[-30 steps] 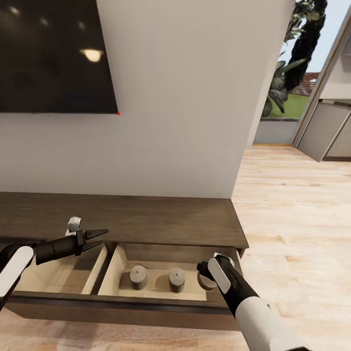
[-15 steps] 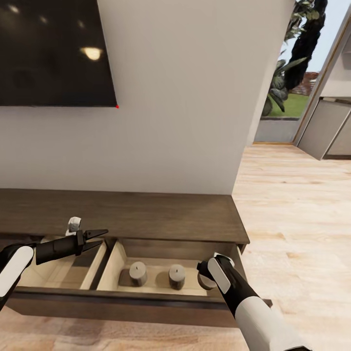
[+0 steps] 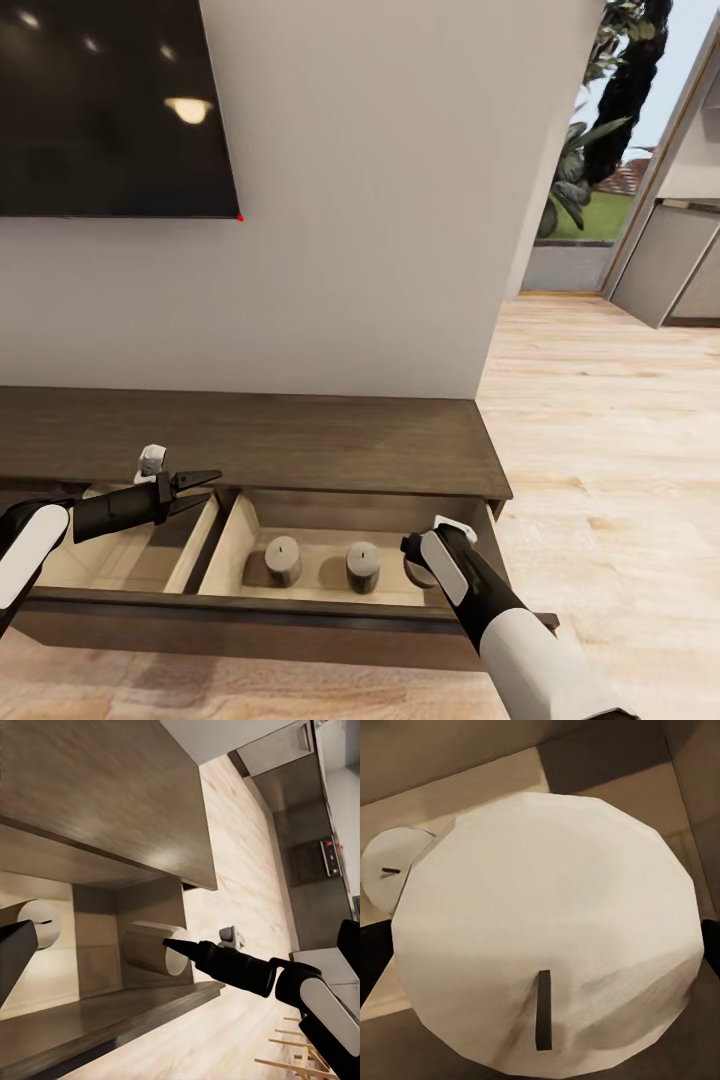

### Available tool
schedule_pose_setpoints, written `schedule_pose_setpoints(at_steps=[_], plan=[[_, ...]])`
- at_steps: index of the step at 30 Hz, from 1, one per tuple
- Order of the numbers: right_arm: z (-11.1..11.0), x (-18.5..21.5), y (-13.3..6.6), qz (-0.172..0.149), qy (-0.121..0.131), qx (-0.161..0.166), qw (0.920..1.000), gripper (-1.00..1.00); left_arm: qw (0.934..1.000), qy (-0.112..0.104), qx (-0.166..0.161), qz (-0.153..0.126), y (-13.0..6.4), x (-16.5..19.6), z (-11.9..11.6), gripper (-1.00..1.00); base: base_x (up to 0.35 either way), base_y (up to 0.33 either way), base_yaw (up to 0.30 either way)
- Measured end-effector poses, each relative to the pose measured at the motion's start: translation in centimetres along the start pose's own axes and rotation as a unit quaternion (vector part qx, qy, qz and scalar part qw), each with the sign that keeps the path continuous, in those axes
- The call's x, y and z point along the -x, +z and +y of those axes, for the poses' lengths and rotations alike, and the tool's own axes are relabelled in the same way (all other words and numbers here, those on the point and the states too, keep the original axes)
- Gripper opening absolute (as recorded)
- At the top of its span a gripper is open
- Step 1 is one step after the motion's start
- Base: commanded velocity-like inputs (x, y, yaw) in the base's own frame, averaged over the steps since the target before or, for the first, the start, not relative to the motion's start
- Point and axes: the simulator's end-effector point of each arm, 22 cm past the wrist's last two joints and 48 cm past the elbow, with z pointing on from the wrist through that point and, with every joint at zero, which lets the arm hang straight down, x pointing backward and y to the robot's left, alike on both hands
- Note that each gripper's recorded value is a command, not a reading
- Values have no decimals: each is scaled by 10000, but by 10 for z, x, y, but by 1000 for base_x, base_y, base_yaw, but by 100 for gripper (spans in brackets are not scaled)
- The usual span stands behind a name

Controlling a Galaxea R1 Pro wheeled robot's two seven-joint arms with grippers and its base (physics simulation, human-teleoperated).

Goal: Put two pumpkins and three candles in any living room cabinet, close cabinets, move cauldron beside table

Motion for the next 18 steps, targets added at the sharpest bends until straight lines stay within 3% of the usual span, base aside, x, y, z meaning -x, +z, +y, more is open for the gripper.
schedule_pose_setpoints(at_steps=[18], plan=[[-1,-5,7,-7,-22,-4,10000,-100,10000,-5,-16,-5,2,-5,7,100,16,0,0]])
